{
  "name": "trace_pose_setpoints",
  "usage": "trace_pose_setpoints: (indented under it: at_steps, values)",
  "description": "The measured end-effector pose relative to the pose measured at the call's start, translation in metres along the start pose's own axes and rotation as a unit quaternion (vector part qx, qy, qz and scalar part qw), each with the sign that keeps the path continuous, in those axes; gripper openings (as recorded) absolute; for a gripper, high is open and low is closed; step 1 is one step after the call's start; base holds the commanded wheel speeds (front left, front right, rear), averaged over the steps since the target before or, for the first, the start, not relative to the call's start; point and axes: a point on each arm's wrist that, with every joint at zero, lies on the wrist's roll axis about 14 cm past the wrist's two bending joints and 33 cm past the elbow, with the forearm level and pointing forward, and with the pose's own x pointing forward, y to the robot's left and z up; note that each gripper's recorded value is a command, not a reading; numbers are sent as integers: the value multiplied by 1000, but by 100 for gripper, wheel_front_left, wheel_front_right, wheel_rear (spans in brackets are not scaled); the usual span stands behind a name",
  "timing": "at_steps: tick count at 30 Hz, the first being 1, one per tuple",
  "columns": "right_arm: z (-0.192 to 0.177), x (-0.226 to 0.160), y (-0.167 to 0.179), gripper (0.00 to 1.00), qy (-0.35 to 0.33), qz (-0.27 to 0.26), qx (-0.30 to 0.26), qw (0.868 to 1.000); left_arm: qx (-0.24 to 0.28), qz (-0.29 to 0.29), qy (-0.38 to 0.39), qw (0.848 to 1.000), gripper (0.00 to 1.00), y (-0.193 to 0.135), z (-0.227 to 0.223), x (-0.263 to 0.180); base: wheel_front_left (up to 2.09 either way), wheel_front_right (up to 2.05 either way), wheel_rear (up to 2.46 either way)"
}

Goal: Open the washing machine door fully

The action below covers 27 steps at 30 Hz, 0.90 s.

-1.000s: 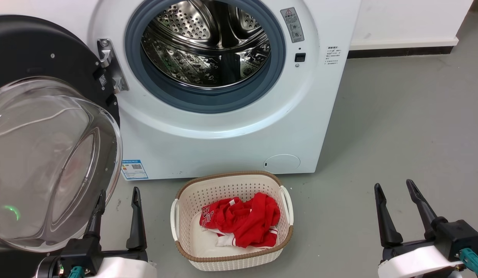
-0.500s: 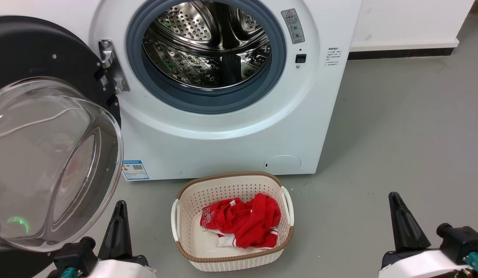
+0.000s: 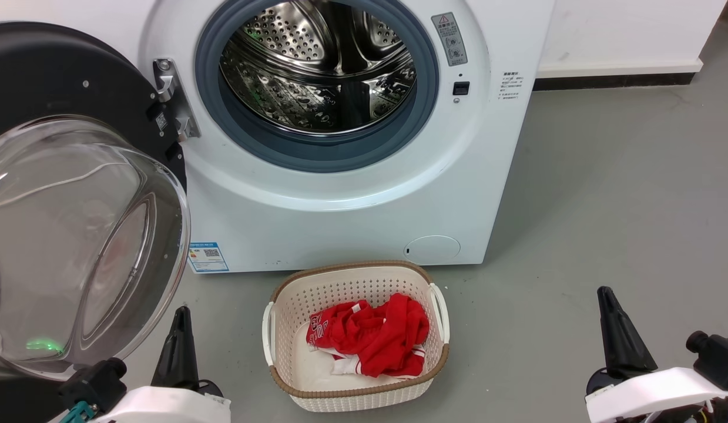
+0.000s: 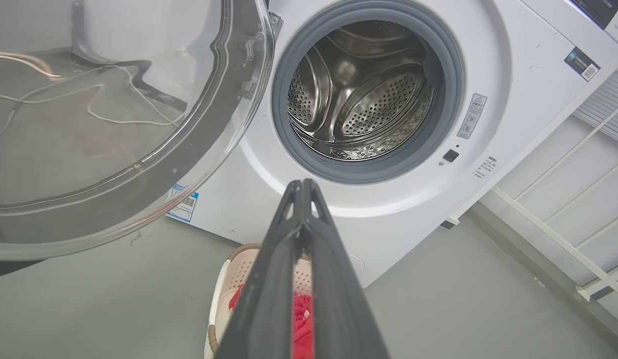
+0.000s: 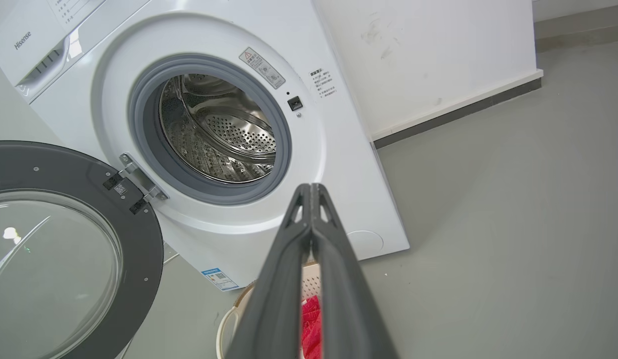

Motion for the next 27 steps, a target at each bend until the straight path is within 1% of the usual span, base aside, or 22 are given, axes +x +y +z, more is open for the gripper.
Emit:
trace_pose_setpoints:
  at_steps: [7, 15, 16, 17, 27]
  values:
    - [-2, 2, -3, 0, 4, -8, 57, 998, -56, 8, 6, 998, 0, 3, 0, 4, 0, 0, 0]
    - [-3, 6, -6, 0, 8, -15, 118, 993, -115, 15, 16, 993, 0, 6, -3, 7, 0, 0, 0]
    - [-4, 6, -7, 0, 9, -16, 126, 992, -122, 16, 17, 992, 0, 6, -3, 7, 0, 0, 0]
    - [-5, 6, -8, 0, 11, -20, 147, 989, -143, 19, 21, 989, 0, 7, -5, 7, 0, 0, 0]
    - [-5, 11, -10, 0, 12, -25, 213, 977, -207, 23, 29, 978, 0, 9, -7, 10, 0, 0, 0]
